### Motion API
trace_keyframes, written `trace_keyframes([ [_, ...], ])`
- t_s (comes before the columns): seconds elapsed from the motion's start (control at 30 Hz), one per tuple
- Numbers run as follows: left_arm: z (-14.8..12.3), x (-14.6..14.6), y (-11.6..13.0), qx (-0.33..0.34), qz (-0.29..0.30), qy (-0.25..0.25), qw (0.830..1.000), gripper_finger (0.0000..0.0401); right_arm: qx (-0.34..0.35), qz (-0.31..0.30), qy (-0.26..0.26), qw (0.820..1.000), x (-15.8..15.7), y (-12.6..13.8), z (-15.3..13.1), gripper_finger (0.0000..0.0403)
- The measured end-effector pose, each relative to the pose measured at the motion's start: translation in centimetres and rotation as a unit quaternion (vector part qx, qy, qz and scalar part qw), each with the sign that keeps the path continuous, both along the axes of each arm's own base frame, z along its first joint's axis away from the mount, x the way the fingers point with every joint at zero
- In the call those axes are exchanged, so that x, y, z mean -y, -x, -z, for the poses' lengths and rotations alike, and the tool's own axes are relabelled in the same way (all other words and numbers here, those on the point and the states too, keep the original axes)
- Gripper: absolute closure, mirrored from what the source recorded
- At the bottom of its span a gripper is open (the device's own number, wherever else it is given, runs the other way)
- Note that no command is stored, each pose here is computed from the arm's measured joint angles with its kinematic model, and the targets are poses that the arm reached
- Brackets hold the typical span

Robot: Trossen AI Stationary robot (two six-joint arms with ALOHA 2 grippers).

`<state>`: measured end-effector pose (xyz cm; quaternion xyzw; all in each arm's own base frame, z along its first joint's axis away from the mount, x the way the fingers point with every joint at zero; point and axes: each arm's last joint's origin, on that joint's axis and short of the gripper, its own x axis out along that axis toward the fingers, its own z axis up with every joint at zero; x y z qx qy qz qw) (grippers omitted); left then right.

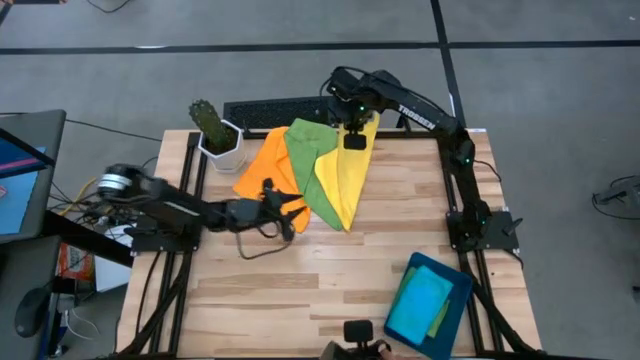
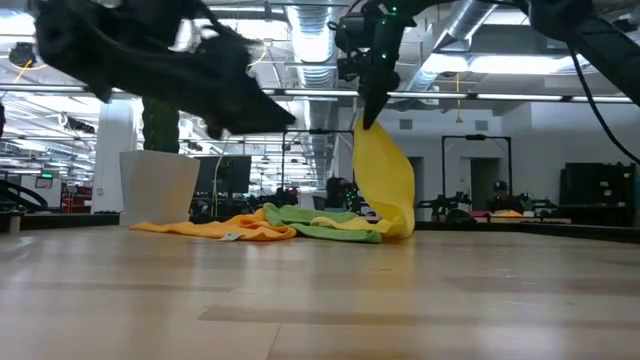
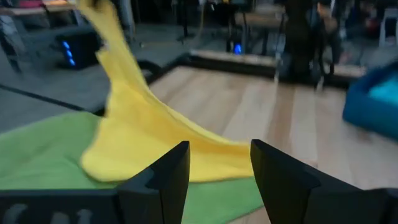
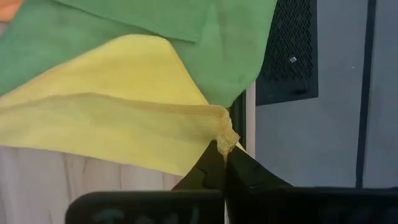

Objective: Fold microfiber towels
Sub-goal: Fold the yellow microfiber towel

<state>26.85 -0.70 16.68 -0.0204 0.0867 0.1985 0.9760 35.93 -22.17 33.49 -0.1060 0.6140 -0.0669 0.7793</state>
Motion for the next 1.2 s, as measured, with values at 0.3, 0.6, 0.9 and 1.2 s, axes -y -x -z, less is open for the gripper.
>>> trace_keyframes([
  [0.3, 3.5, 0.8, -7.0, -0.041, 0.01, 0.083, 0.996, 0.0191, -0.006, 0.006, -0.005, 1.0, 0.0, -0.2, 0.4, 0.0389],
  [0.6, 4.9, 3.6, -11.0, -0.061, 0.018, 0.078, 0.995, 0.0172, -0.006, 0.022, -0.005, 1.0, 0.9, 0.8, 0.0, 0.039],
  [0.9, 5.7, 4.3, -14.4, -0.091, -0.019, 0.054, 0.994, 0.0172, -0.01, 0.027, -0.008, 1.0, 1.3, 1.1, 0.1, 0.0385],
  [1.2, 6.2, 3.0, -15.2, -0.108, -0.058, 0.072, 0.99, 0.0176, -0.015, 0.024, -0.011, 1.0, 1.2, 1.2, 0.1, 0.0382],
])
